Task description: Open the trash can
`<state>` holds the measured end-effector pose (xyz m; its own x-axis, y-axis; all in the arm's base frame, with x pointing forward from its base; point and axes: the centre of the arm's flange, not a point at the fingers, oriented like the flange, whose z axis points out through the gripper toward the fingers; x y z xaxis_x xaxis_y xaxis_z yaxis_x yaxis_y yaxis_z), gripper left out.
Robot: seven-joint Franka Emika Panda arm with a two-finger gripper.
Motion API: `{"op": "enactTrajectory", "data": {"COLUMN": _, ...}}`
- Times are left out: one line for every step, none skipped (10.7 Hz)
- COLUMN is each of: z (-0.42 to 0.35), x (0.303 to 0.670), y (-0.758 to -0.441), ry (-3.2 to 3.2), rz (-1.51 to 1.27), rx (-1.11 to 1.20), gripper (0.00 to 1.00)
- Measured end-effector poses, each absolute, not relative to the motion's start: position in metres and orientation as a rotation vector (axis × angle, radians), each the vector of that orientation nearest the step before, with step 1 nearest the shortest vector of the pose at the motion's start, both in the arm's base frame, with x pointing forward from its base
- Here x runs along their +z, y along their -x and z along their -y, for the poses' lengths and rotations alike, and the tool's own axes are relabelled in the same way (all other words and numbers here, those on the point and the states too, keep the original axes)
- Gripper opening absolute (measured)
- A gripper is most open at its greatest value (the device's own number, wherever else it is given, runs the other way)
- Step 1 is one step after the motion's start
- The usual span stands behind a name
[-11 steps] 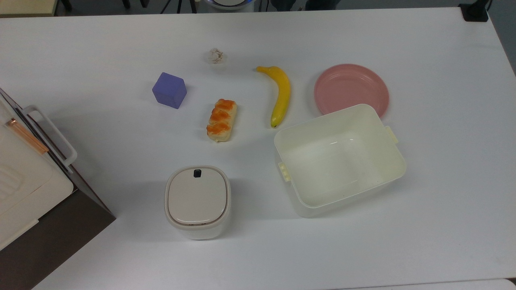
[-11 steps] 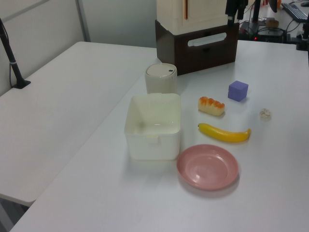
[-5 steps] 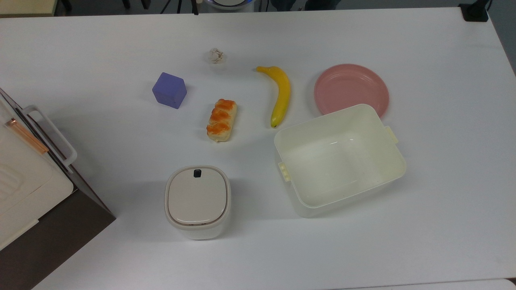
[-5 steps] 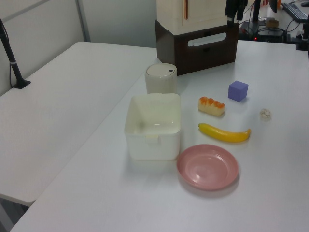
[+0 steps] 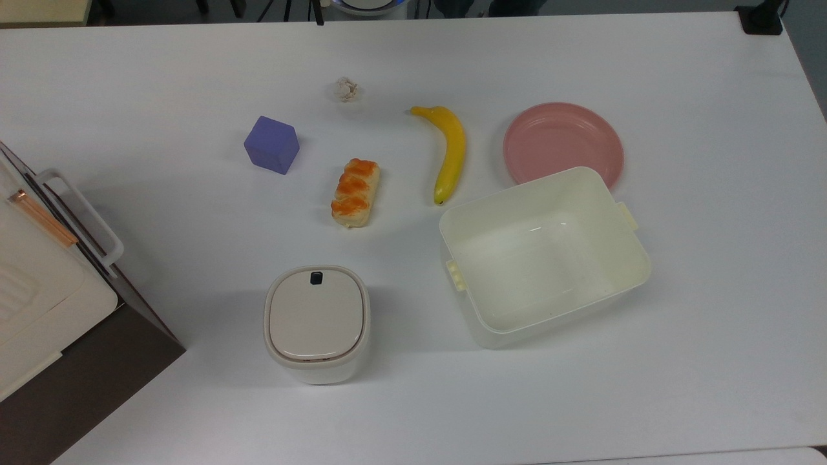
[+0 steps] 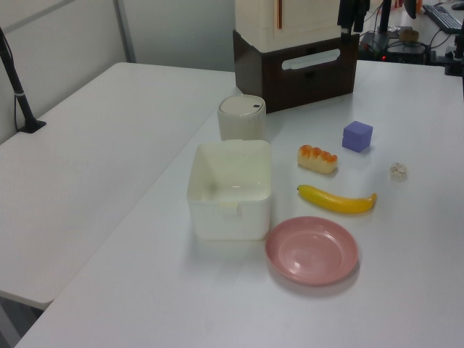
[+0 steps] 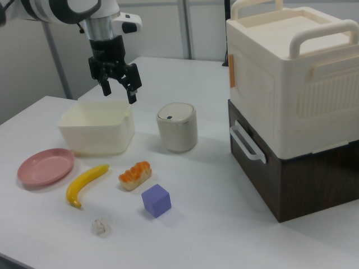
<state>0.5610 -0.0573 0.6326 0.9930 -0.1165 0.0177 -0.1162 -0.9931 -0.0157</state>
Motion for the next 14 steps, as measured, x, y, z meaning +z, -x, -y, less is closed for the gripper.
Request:
{"op": "enactTrajectory", "data": {"z": 0.057, "x": 0.632, "y": -0.561, "ry": 3.122, "rz": -0.168, "rx": -0.026, "gripper": 1.00}}
{"op": "enactTrajectory", "data": {"z": 0.057, "x": 0.630, "y": -0.562, "ry": 3.124, "rz": -0.135, "rx": -0.023, "gripper": 1.00}}
{"op": "enactTrajectory", "data": {"z": 0.057, "x": 0.629, "y": -0.562, "ry": 3.125, "rz": -0.097, "rx": -0.020, "gripper": 1.00}}
{"op": "enactTrajectory", "data": {"z": 0.057, "x": 0.629, "y": -0.562, "ry": 3.126, "rz": -0.064, "rx": -0.018, "gripper": 0.99}}
{"op": "enactTrajectory", "data": {"z": 0.057, "x": 0.628, "y": -0.563, "ry": 3.126, "rz": -0.040, "rx": -0.015, "gripper": 0.93}}
{"op": "enactTrajectory", "data": {"z": 0.054, "x": 0.624, "y": -0.565, "ry": 3.138, "rz": -0.013, "rx": -0.005, "gripper": 0.76}}
{"op": "enactTrajectory", "data": {"z": 0.045, "x": 0.617, "y": -0.571, "ry": 3.160, "rz": 0.024, "rx": 0.003, "gripper": 0.61}}
{"op": "enactTrajectory", "data": {"z": 0.032, "x": 0.610, "y": -0.577, "ry": 3.181, "rz": 0.068, "rx": 0.013, "gripper": 0.44}}
{"op": "enactTrajectory", "data": {"z": 0.023, "x": 0.603, "y": -0.581, "ry": 3.200, "rz": 0.104, "rx": 0.024, "gripper": 0.27}}
{"op": "enactTrajectory", "data": {"z": 0.017, "x": 0.598, "y": -0.587, "ry": 3.213, "rz": 0.130, "rx": 0.012, "gripper": 0.14}}
{"op": "enactTrajectory", "data": {"z": 0.009, "x": 0.589, "y": -0.598, "ry": 3.230, "rz": 0.166, "rx": -0.037, "gripper": 0.01}}
{"op": "enactTrajectory", "data": {"z": 0.002, "x": 0.578, "y": -0.613, "ry": 3.244, "rz": 0.183, "rx": -0.102, "gripper": 0.01}}
{"op": "enactTrajectory", "data": {"z": -0.003, "x": 0.564, "y": -0.629, "ry": 3.255, "rz": 0.140, "rx": -0.178, "gripper": 0.01}}
{"op": "enactTrajectory", "data": {"z": -0.004, "x": 0.549, "y": -0.643, "ry": 3.263, "rz": 0.091, "rx": -0.235, "gripper": 0.01}}
